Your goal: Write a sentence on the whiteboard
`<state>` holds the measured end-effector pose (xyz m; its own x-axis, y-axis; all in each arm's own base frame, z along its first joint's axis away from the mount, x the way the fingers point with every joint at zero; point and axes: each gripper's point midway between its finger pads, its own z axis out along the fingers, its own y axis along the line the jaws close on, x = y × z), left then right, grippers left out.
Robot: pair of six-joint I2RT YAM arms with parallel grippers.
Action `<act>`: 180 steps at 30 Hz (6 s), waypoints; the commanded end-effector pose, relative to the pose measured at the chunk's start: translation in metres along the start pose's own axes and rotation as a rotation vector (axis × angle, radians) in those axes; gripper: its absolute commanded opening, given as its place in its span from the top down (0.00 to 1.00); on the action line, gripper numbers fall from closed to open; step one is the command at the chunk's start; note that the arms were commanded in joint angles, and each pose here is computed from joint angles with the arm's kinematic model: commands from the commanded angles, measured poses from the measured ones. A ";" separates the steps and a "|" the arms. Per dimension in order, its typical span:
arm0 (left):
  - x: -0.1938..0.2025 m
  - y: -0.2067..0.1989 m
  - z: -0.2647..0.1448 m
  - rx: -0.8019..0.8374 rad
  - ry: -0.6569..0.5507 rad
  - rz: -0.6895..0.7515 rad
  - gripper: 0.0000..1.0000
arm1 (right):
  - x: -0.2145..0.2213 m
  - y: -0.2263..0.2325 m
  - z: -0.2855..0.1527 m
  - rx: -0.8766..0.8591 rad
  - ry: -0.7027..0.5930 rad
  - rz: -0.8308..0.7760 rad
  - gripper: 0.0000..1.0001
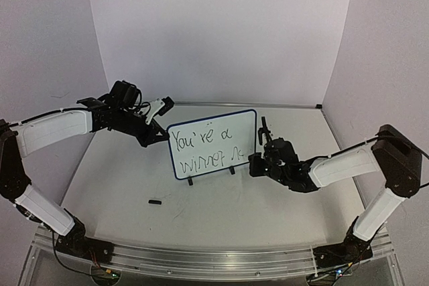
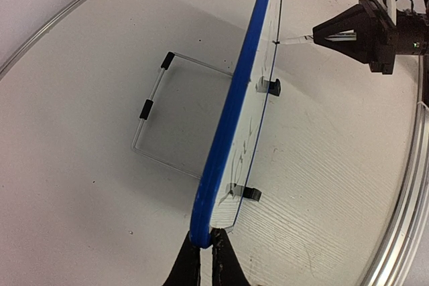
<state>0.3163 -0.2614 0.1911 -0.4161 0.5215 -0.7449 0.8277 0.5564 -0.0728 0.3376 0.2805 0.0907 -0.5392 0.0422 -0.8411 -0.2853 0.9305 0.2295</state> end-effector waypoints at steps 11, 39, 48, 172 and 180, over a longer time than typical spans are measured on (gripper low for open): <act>0.028 0.015 0.010 -0.066 0.117 0.007 1.00 | -0.045 0.015 -0.013 -0.046 -0.110 0.017 1.00; 0.029 0.015 0.011 -0.065 0.121 0.005 1.00 | -0.042 0.012 -0.028 -0.080 -0.117 0.051 1.00; 0.030 0.016 0.011 -0.068 0.123 0.005 1.00 | -0.036 0.011 -0.013 -0.048 -0.100 0.041 1.00; 0.029 0.014 0.010 -0.062 0.119 0.004 1.00 | -0.008 -0.024 -0.014 0.080 -0.072 0.111 1.00; 0.028 0.014 0.009 -0.063 0.116 0.004 1.00 | -0.006 -0.026 -0.007 0.086 -0.066 0.113 1.00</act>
<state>0.3182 -0.2624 0.1902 -0.4149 0.5208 -0.7460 0.8277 0.5566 -0.0718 0.3338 0.2469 0.0859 -0.5293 0.1339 -0.8378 -0.1560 0.9553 0.2513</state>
